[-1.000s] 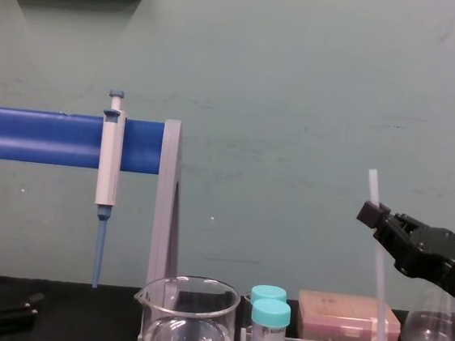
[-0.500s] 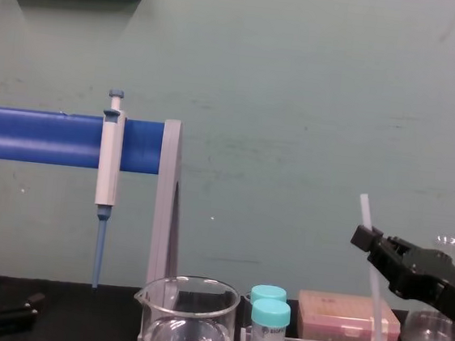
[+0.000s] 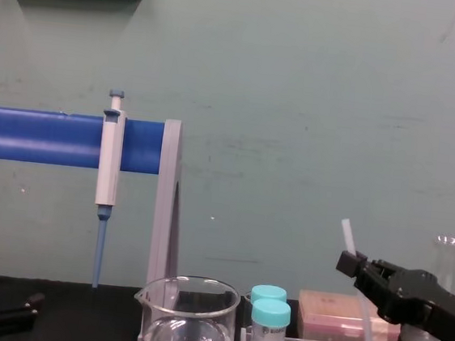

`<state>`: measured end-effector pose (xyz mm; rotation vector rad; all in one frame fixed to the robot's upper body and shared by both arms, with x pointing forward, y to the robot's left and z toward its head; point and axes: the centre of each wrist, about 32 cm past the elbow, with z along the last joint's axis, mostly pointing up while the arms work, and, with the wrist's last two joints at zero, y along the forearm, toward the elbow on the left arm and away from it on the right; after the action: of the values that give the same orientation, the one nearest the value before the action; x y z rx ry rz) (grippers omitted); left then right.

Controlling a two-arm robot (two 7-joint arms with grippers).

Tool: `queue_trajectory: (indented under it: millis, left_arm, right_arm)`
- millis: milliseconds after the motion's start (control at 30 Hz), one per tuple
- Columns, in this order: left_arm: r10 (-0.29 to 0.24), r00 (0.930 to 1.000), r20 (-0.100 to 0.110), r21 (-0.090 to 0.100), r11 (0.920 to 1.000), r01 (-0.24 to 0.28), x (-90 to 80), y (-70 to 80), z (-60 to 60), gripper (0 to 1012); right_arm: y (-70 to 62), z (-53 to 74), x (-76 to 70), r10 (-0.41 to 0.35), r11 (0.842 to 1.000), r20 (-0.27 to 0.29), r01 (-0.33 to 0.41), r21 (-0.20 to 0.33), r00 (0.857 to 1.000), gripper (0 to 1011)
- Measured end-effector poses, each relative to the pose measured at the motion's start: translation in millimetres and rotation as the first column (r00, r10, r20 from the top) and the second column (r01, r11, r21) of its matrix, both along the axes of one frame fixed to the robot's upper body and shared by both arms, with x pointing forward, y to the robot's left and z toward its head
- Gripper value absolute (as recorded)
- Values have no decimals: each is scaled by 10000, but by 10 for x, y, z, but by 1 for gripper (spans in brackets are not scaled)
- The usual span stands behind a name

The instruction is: Pick up the stirring rod with one hand, then place it down.

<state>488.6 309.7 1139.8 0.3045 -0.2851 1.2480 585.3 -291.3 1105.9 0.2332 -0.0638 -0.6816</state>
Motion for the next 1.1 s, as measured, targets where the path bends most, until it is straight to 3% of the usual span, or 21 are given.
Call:
queue_trajectory:
  millis: [500,1100]
  left_arm:
    - [0,10000,0,0,10000,0,0,0,0,1000]
    - [0,10000,0,0,10000,0,0,0,0,1000]
  right_arm:
    - [5,3,-8,50,9993,-370,-63,-363,9993,70]
    - [6,3,-7,42,9995,-356,-54,-325,9994,70]
